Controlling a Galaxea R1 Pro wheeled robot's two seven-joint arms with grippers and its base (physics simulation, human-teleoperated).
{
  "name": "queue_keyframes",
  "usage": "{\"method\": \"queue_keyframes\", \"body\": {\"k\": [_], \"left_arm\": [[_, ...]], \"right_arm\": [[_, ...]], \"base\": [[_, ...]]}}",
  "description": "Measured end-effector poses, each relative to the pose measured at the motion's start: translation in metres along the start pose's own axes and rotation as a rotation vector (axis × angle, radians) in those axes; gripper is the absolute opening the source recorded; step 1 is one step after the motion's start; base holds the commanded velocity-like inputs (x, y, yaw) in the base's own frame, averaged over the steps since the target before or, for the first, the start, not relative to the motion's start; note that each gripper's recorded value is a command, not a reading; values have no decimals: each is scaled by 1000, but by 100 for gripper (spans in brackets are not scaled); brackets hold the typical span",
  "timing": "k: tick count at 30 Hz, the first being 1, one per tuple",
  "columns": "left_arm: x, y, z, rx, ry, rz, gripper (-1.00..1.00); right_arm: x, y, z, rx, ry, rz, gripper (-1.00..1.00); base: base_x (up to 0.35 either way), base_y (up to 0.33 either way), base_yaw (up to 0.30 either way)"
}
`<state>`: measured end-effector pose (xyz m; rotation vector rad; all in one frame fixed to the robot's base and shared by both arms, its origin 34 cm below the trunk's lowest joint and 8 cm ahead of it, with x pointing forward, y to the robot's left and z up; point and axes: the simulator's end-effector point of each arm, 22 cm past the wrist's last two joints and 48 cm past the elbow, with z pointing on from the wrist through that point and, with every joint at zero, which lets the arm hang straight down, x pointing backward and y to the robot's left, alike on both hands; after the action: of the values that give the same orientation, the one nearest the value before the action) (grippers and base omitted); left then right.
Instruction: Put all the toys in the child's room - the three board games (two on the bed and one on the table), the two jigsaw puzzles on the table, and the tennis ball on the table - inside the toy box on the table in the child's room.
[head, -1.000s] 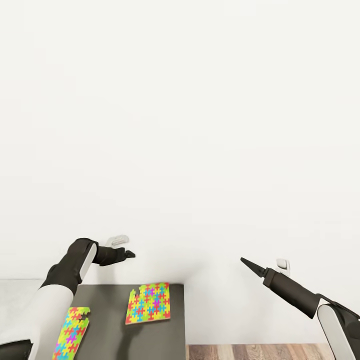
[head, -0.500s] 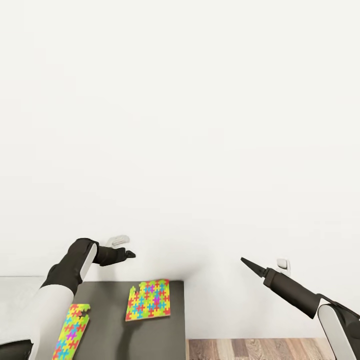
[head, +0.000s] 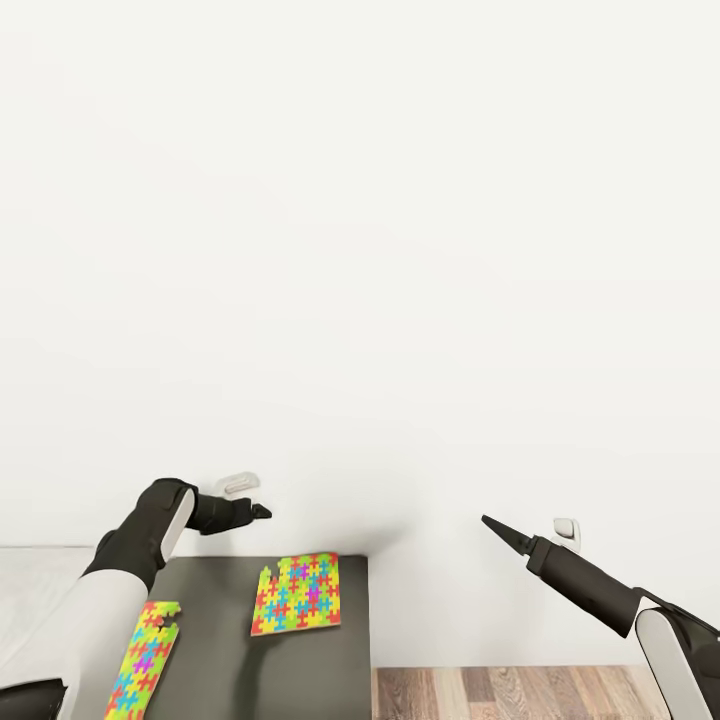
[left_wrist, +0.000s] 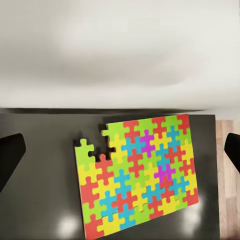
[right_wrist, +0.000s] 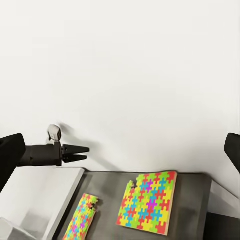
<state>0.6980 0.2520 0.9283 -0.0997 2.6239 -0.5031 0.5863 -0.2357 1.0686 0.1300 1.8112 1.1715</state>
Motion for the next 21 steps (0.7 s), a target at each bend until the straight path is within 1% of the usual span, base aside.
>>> {"method": "queue_keyframes", "body": {"k": [21], "left_arm": [[16, 8, 18, -4, 42, -15, 100]], "right_arm": [[10, -13, 3, 20, 21, 23, 100]], "base": [[0, 0, 0]]}}
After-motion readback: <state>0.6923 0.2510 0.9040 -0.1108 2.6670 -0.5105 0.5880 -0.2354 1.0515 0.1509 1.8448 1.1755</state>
